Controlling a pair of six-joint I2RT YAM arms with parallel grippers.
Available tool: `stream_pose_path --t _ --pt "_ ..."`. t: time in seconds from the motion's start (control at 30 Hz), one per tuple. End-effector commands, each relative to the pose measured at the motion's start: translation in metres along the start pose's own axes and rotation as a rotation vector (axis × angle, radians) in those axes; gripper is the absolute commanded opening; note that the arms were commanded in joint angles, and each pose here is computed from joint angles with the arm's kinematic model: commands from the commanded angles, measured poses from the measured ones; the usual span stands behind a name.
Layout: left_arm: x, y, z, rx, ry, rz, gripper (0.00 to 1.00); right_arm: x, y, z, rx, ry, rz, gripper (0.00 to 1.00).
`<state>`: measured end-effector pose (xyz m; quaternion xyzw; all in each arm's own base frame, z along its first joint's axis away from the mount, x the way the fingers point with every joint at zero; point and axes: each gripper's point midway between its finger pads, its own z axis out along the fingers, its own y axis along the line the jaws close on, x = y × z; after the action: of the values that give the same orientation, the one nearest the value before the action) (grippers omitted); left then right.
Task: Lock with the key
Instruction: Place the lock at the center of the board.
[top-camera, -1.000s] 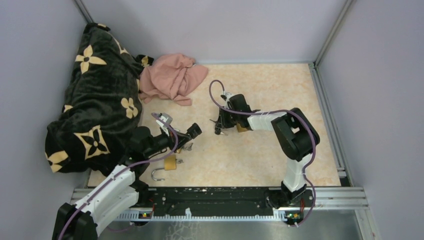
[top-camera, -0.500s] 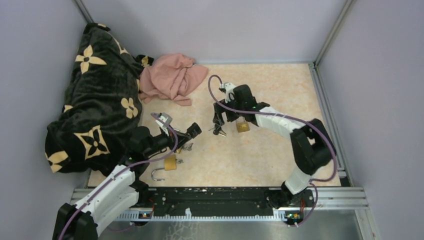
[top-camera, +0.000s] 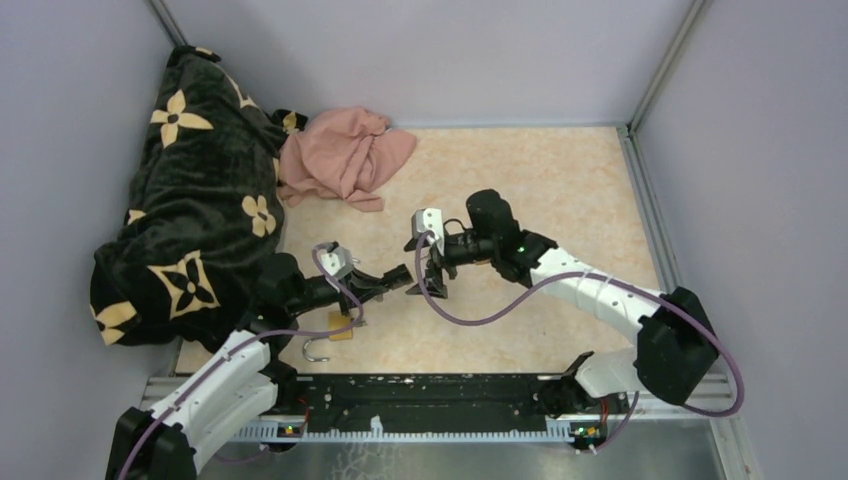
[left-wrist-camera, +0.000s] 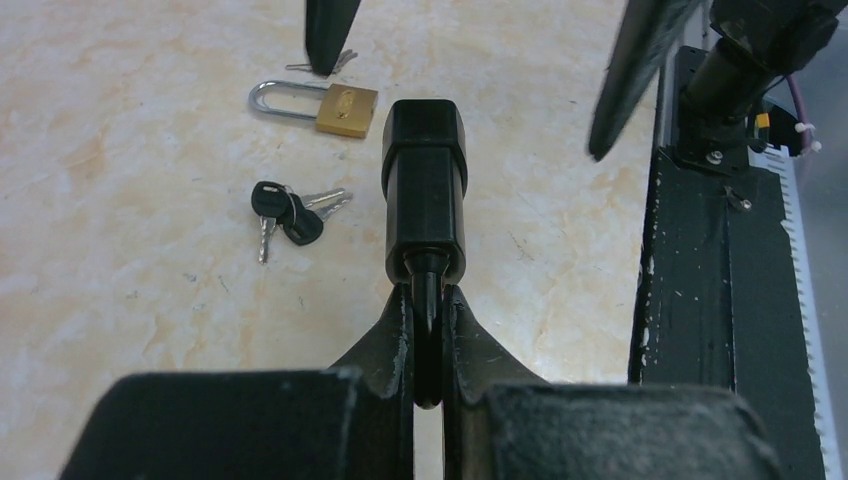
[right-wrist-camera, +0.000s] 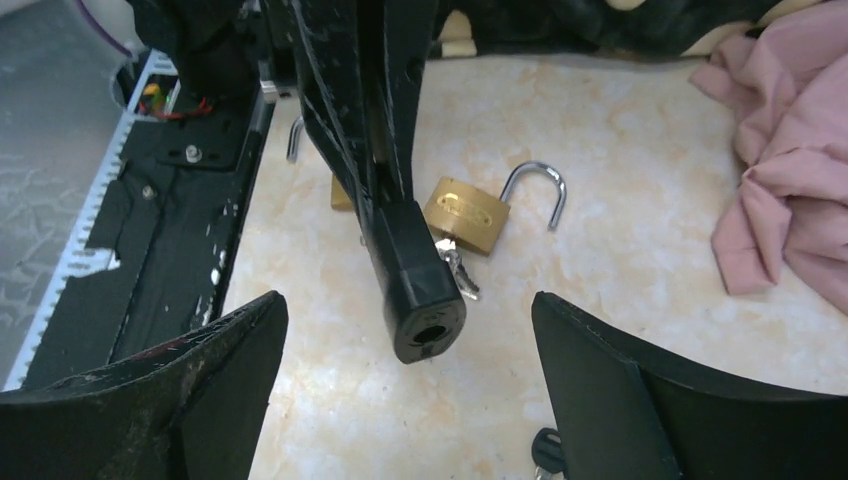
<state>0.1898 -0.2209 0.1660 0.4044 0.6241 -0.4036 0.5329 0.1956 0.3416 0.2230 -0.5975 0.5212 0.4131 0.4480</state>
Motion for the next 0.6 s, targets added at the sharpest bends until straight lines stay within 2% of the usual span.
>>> stream_pose_path --t 0.0,0.1,0.23,0.27,0.43,0.47,0.53,0.57 --pt "-0.034 -0.016 -0.001 0.114 -0.098 0.198 0.00 -0.006 0.002 0.014 -0.075 -0.006 -0.074 0.91" --pt "-0.034 -0.016 -0.001 0.115 -0.094 0.221 0.00 0.005 0.005 0.024 -0.102 0.052 -0.059 0.88" --pt "-0.035 -0.015 -0.001 0.117 -0.093 0.234 0.00 0.006 0.006 0.032 -0.117 0.053 -0.031 0.75" --pt "-0.034 -0.016 -0.001 0.122 -0.091 0.233 0.00 0.006 0.007 0.033 -0.121 0.049 -0.026 0.68" --pt "-0.035 -0.016 -0.001 0.120 -0.092 0.228 0.00 0.010 0.008 0.035 -0.115 0.059 0.017 0.09" --pt "-0.035 -0.016 -0.001 0.115 -0.091 0.225 0.00 0.011 0.007 0.035 -0.109 0.066 0.033 0.02" --pt "-0.035 -0.015 -0.002 0.109 -0.091 0.223 0.01 0.015 0.003 0.035 -0.073 0.087 0.083 0.00" --pt "-0.035 -0.014 -0.002 0.100 -0.090 0.216 0.16 0.019 -0.001 0.034 -0.048 0.103 0.116 0.00"
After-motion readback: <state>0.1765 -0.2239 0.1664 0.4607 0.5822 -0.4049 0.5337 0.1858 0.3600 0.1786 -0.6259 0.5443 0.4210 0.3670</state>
